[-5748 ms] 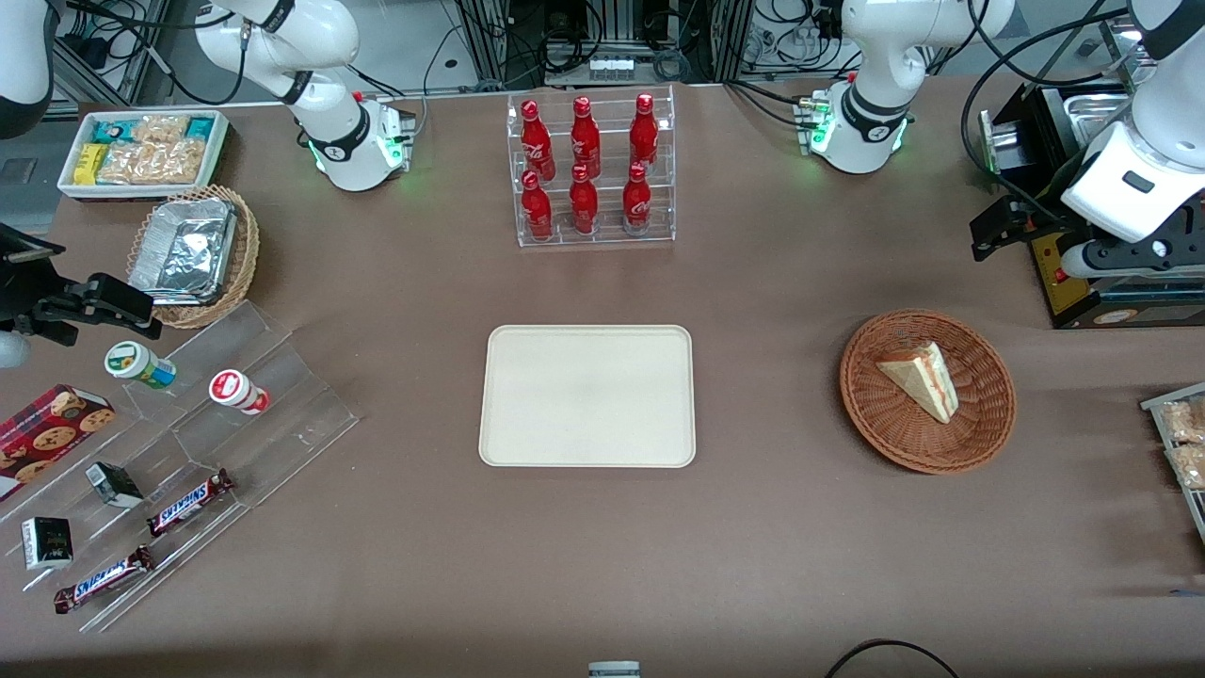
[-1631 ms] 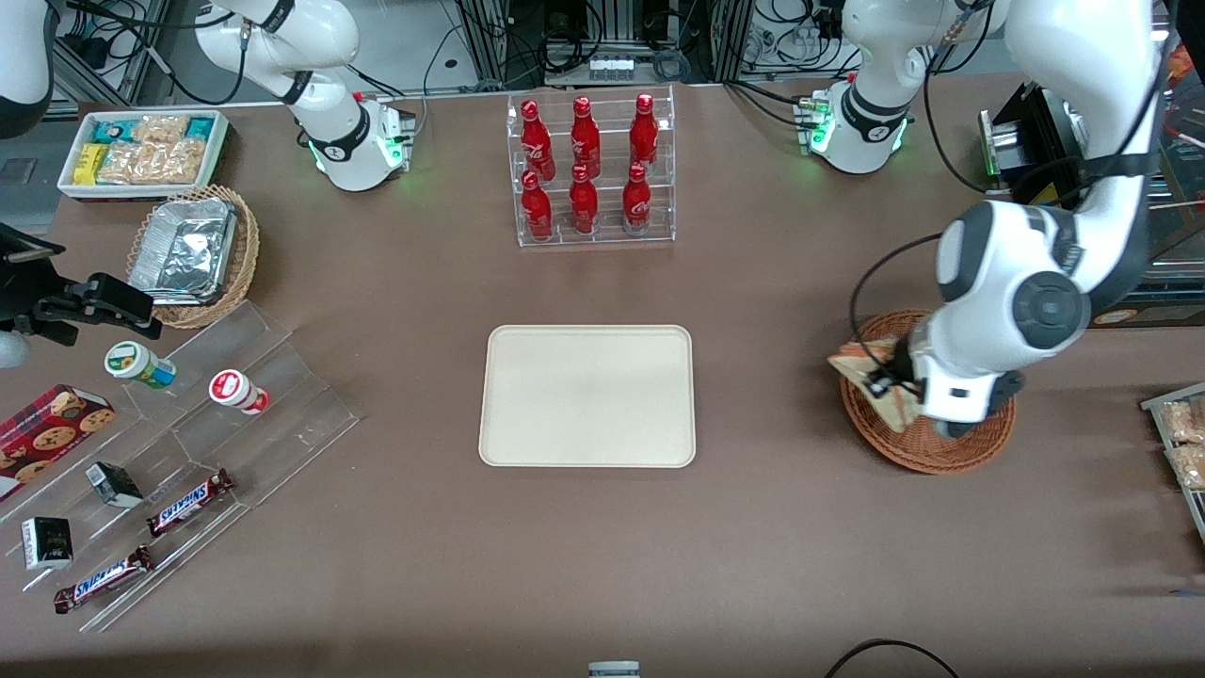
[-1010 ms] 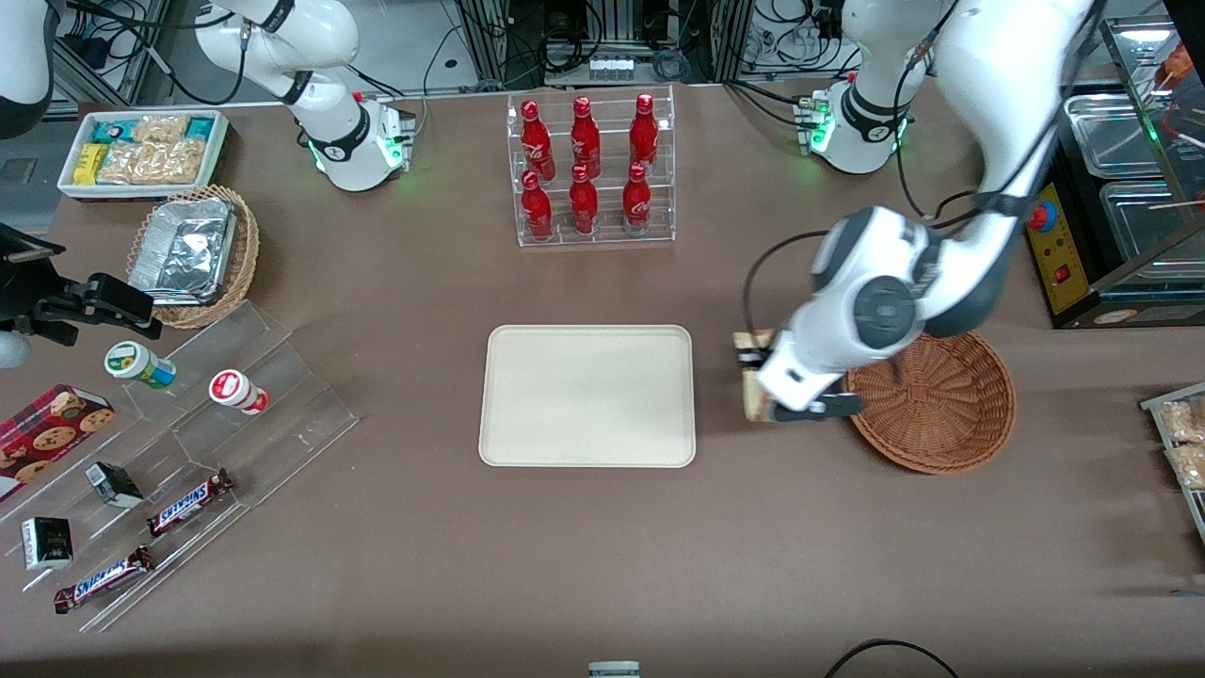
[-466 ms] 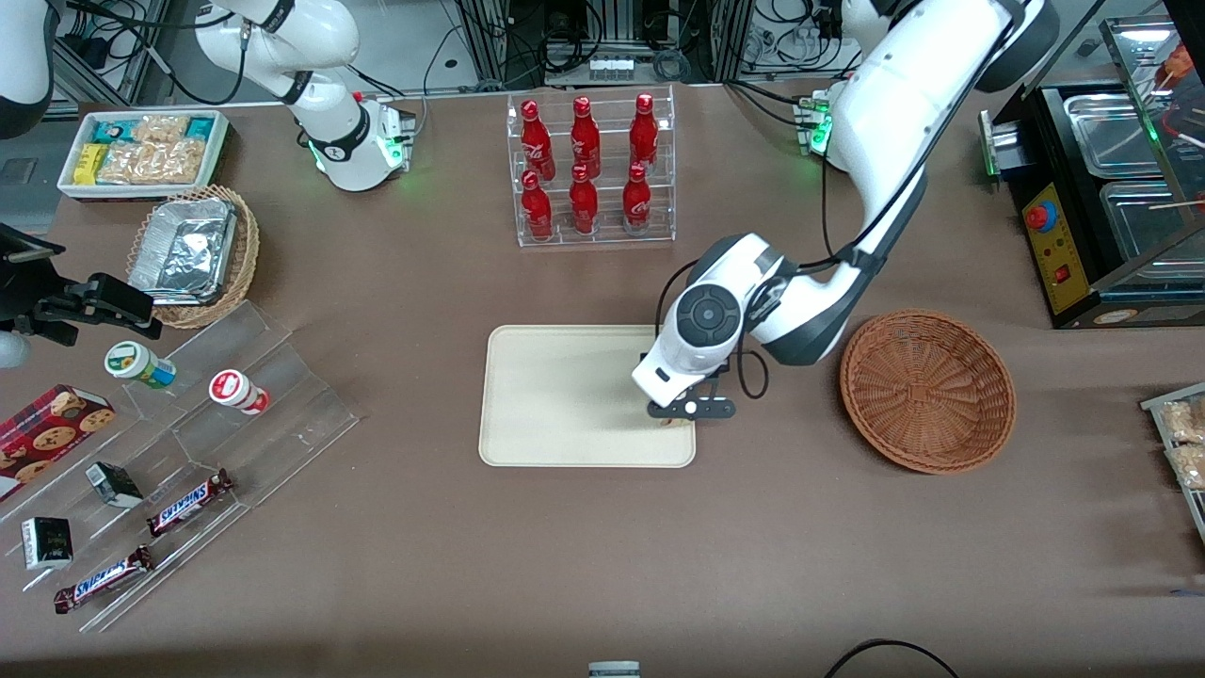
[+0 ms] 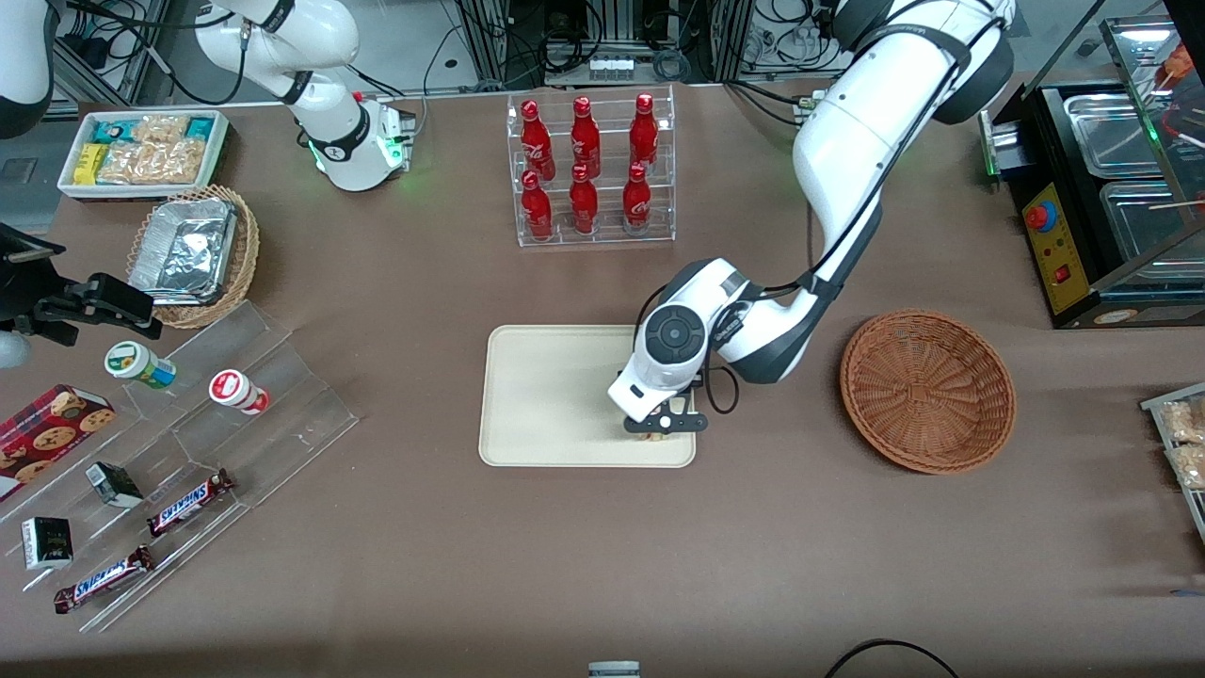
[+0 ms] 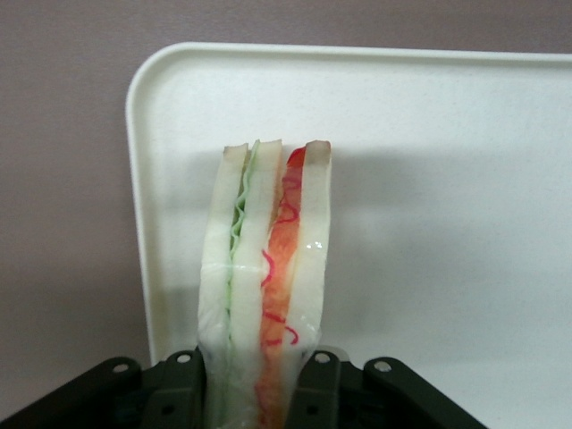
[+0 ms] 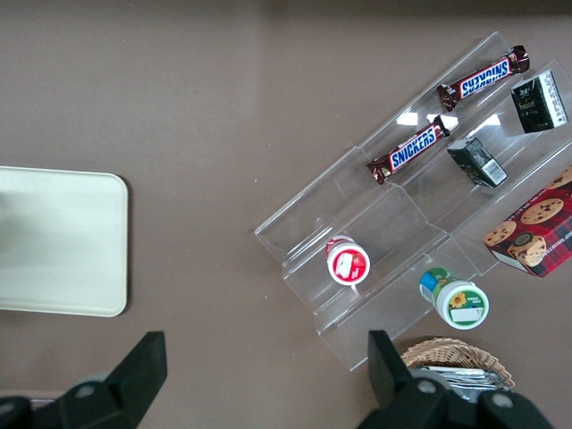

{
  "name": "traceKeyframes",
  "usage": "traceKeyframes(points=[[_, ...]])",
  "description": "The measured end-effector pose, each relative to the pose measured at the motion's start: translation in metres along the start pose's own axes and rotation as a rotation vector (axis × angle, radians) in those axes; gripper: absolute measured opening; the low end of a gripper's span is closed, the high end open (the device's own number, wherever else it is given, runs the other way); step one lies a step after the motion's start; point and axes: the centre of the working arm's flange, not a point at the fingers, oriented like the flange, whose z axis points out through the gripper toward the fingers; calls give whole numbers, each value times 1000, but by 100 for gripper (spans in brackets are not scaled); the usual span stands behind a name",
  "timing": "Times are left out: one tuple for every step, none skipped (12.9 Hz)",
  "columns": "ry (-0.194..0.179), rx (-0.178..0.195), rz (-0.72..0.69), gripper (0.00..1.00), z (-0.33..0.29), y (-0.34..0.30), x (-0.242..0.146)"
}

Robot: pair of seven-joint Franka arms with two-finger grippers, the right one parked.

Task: Place sandwich from basket to tray
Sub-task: 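Lower the sandwich onto the tray and open the left gripper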

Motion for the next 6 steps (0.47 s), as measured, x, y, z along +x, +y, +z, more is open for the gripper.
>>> traceKeyframes(points=[[-1,-1,0,33,2,1,1],[-2,0,1,33,4,2,1],[-1,6,6,37,7,3,0],[5,16,12,37,9,3,0],[12,21,14,41,8,3,1],[23,20,11,52,4,2,4]])
